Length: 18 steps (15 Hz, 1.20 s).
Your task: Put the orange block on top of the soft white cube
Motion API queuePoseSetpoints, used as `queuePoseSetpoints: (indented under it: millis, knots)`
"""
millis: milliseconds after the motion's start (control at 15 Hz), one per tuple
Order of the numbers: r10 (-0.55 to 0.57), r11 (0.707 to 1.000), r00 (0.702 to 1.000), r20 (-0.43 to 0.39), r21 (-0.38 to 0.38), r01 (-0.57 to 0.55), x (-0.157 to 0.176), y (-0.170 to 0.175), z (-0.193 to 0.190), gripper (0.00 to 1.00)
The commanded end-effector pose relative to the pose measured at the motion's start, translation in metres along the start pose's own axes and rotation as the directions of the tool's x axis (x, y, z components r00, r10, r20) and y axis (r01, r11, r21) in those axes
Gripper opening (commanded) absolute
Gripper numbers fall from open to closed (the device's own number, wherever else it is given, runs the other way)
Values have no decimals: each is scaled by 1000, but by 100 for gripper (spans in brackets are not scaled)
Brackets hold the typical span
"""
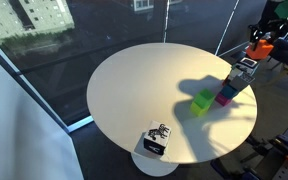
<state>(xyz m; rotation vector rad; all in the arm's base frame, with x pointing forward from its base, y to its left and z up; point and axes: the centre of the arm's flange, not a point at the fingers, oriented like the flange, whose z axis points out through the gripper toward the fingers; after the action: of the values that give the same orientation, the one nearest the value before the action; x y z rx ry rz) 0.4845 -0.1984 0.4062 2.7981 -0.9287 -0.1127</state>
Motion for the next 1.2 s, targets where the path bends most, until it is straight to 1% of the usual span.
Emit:
queuePoseSetpoints:
  millis: [0, 600, 1133]
  knots:
    - [42, 999, 999, 1, -10, -42, 19, 5, 4, 28]
    - [59, 998, 998, 12, -23, -59, 36, 8, 25, 28]
    - [49, 998, 998, 35, -30, -48, 34, 3, 37, 28]
